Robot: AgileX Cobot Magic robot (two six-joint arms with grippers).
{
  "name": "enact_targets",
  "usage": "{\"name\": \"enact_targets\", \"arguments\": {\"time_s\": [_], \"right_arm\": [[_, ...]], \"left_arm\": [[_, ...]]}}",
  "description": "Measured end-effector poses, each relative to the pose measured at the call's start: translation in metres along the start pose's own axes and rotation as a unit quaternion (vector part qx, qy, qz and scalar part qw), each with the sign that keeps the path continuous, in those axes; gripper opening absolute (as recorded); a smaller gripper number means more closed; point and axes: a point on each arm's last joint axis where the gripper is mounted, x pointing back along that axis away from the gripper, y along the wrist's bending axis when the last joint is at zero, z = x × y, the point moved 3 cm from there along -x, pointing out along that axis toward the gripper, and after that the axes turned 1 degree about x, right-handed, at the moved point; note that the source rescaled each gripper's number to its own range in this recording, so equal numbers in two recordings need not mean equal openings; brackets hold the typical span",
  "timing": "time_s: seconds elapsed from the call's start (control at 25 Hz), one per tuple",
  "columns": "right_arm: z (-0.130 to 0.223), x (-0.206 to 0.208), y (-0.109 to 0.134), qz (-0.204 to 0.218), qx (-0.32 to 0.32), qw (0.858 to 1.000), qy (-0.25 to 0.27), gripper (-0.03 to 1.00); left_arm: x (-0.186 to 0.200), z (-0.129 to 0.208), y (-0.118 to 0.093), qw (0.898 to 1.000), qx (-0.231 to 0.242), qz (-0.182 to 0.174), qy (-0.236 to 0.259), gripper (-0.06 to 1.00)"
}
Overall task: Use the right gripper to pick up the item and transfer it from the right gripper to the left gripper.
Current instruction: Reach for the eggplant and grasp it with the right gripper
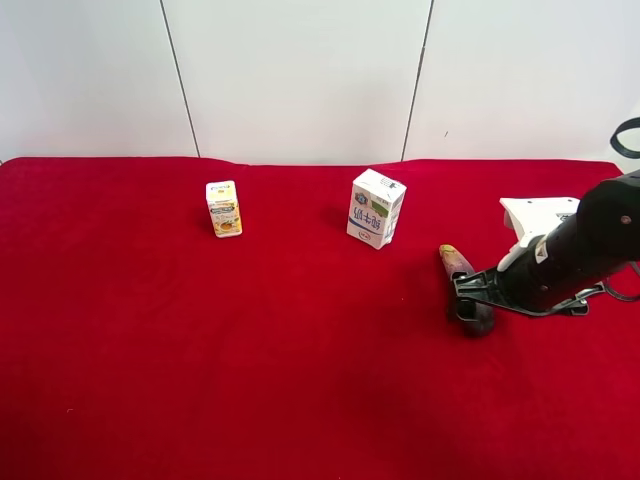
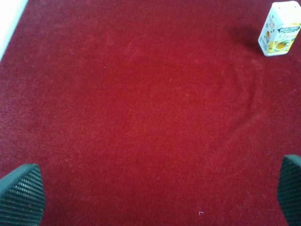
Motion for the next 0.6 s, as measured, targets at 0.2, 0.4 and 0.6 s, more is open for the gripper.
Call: {"name": "enact_targets", "arguments": {"time_s": [0.2, 0.4, 0.6], "right_arm": [[-0.013, -0.001, 0.002, -0.002, 0.000, 1.000, -0.012, 0.98], [-0.017, -0.006, 0.003, -0.002, 0.000, 1.000, -0.009, 0.98], [-0.012, -0.017, 0.003, 0.002, 0.000, 1.000, 0.013, 0.98]], "left_arm": [[0.000, 0.000, 0.000, 1.000, 0.000, 0.000, 0.000, 1.00], [0.000, 0.000, 0.000, 1.000, 0.000, 0.000, 0.000, 1.00], [0.000, 0.000, 0.000, 1.000, 0.000, 0.000, 0.000, 1.00]]}}
